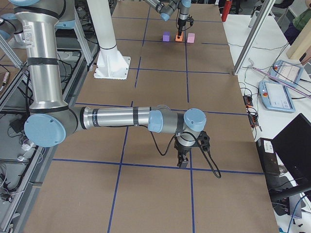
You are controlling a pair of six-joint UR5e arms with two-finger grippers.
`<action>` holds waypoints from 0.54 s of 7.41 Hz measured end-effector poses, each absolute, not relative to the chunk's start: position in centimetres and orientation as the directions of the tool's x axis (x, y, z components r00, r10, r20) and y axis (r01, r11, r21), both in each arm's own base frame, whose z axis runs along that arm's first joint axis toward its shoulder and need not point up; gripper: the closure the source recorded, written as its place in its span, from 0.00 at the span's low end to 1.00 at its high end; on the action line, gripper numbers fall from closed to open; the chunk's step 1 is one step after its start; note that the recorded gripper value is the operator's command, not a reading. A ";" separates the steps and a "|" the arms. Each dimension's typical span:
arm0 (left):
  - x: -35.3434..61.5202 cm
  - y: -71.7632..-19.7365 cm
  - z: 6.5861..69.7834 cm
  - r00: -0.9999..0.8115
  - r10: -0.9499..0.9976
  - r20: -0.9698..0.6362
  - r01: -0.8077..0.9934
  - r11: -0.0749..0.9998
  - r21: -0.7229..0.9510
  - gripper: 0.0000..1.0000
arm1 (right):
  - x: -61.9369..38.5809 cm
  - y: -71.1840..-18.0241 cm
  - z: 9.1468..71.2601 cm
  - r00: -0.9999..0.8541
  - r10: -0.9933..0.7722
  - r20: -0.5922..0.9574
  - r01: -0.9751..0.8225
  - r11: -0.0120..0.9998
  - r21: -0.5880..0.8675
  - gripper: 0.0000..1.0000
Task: Arrange blocks in a line
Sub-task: 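Lower the orange cube between the pink and purple cubes, aligning it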
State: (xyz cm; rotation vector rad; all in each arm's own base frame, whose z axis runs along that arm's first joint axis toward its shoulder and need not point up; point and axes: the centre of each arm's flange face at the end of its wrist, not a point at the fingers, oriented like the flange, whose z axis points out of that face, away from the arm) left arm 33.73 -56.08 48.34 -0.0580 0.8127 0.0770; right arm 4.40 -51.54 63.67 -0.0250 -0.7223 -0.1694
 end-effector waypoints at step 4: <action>33.8 -56.1 48.6 0.681 0.049 -0.730 -0.091 0.996 -0.018 0.01 | 4.4 -51.5 63.7 0.737 -0.146 0.660 0.163 0.986 0.036 0.00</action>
